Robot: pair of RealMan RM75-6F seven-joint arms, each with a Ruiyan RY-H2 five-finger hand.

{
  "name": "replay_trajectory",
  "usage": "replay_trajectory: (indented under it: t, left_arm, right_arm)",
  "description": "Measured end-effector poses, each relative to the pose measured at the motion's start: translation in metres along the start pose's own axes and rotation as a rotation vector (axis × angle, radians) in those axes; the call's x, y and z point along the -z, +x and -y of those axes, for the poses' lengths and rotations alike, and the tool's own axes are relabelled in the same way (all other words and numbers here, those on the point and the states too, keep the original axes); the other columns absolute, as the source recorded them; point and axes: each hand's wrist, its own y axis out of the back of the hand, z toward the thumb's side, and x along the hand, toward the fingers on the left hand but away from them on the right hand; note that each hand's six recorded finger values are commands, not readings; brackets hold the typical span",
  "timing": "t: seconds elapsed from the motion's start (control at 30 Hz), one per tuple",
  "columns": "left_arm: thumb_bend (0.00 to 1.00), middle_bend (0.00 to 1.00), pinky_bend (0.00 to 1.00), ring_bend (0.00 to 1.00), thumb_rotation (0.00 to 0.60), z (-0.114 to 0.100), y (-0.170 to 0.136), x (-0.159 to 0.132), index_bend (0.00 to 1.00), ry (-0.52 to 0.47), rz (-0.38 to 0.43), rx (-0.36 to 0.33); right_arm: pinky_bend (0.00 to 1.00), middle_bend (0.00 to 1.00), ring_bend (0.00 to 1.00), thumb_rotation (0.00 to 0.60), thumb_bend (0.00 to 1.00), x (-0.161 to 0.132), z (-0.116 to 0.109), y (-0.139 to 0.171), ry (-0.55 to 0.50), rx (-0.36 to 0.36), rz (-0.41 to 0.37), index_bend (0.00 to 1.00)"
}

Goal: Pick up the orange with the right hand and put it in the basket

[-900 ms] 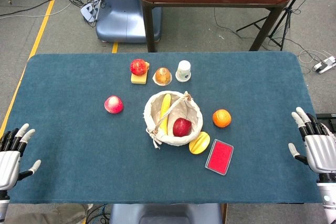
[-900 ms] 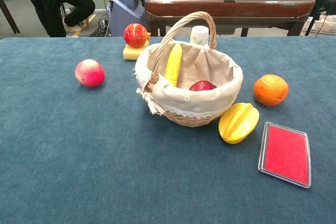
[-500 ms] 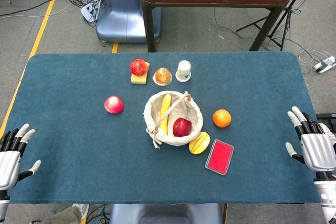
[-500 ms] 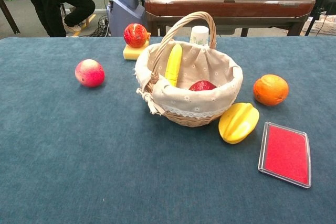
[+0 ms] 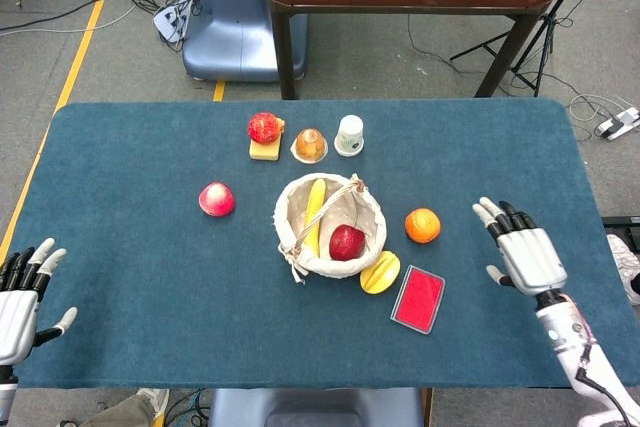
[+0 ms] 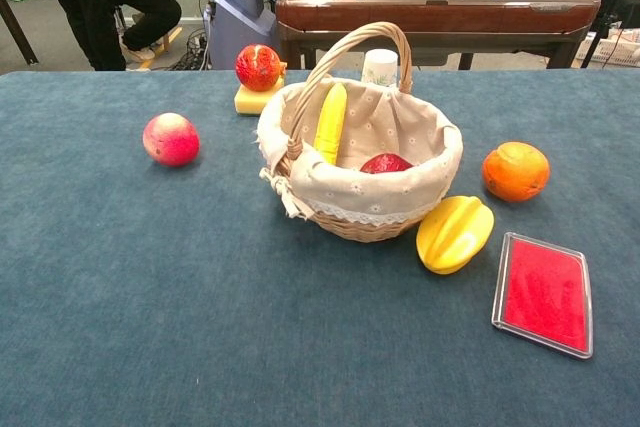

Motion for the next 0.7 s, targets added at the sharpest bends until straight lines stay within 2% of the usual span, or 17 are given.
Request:
replay_trajectory:
  t: [0.2, 0.4, 0.53, 0.7]
  left_arm:
    - [0.26, 0.0, 0.0, 0.0, 0.6, 0.0, -0.001, 0.001, 0.14, -0.001, -0.005, -0.003]
    - [0.26, 0.0, 0.0, 0.0, 0.6, -0.001, -0.003, 0.004, 0.14, -0.004, -0.014, -0.005]
    - [0.26, 0.0, 0.0, 0.0, 0.6, -0.002, -0.004, 0.007, 0.14, -0.005, -0.021, -0.008]
    - [0.26, 0.0, 0.0, 0.0, 0.6, -0.003, -0.005, 0.009, 0.14, -0.005, -0.026, -0.008]
  right_arm:
    - [0.23, 0.13, 0.07, 0.6, 0.14, -0.026, 0.015, -0.04, 0.008, -0.058, -0.041, 0.03]
    - [0.24, 0.14, 0.08, 0.6, 0.14, -0.036, 0.031, -0.071, 0.046, -0.094, -0.035, 0.03]
    - [0.26, 0.16, 0.1, 0.6, 0.14, -0.043, 0.043, -0.086, 0.049, -0.124, -0.031, 0.08]
    - [0.27, 0.18, 0.12, 0.6, 0.19, -0.052, 0.056, -0.099, 0.063, -0.149, -0.036, 0.12]
